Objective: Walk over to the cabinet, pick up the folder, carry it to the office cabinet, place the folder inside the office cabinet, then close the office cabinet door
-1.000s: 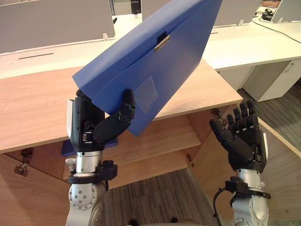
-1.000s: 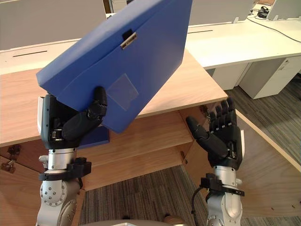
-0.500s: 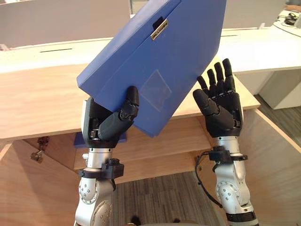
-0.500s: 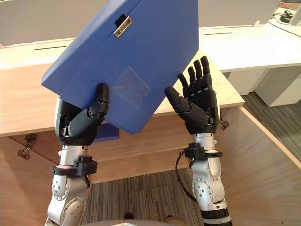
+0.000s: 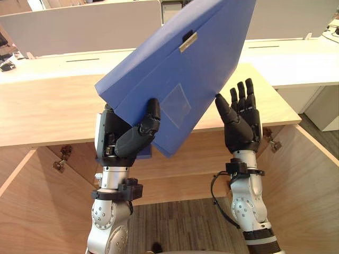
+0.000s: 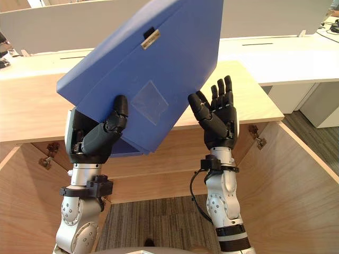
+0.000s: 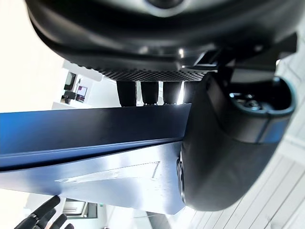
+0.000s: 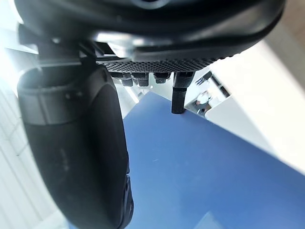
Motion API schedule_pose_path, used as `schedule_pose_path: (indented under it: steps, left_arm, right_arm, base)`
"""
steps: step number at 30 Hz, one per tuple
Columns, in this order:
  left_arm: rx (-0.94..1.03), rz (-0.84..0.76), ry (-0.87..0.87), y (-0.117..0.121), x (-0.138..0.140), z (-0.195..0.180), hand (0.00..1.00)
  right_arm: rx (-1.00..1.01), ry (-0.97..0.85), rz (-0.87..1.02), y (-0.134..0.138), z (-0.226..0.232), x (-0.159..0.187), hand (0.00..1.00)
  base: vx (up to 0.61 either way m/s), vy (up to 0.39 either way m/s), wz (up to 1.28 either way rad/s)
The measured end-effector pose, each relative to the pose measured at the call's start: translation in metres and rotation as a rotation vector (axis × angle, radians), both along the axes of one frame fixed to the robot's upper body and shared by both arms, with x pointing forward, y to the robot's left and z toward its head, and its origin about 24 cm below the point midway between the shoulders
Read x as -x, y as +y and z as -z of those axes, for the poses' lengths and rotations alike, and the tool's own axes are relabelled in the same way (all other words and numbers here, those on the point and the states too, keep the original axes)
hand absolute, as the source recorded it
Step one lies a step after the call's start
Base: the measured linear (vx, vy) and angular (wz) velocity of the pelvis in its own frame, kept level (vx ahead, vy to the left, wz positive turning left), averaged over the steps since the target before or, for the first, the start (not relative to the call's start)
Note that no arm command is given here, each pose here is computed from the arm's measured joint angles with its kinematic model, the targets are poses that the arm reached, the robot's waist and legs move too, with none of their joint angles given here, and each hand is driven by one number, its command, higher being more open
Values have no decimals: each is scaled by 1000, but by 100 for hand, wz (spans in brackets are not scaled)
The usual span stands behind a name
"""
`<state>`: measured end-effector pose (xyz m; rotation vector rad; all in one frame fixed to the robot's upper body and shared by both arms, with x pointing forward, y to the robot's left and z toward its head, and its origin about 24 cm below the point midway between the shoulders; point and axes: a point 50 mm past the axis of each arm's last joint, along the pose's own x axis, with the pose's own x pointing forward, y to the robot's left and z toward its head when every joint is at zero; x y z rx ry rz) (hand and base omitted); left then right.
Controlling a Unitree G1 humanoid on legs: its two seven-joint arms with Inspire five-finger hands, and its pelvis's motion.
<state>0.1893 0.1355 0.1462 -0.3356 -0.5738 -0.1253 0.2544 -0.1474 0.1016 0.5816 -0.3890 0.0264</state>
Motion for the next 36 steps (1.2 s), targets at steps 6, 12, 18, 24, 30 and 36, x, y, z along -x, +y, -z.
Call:
schedule_pose_path:
  steps: [6, 12, 18, 24, 30, 36]
  left_arm:
    - [-49, -17, -9, -7, 0, -2, 0]
    - [-38, 19, -50, -13, -1, -10, 0]
    - [-15, 38, -51, -13, -1, -11, 0]
    - [45, 71, -30, -12, -4, -8, 0]
    - [184, 112, 66, -10, -14, 10, 0]
    - [284, 117, 144, -3, -19, 30, 0]
  right_arm:
    - [130, 113, 63, 6, 14, -3, 100]
    - [44, 142, 5, 13, 20, -4, 100]
    - [-24, 144, -78, 17, 24, -6, 100]
    - [-133, 153, -181, 25, 29, -7, 100]
    - [-173, 134, -271, 35, 29, -5, 0]
    - [-195, 90, -307, 43, 21, -8, 0]
  base:
    - [0, 0, 0]
    - [-13, 3, -5]
    - [-2, 0, -1]
    - [0, 0, 0]
    - [0, 0, 0]
    - [0, 0, 0]
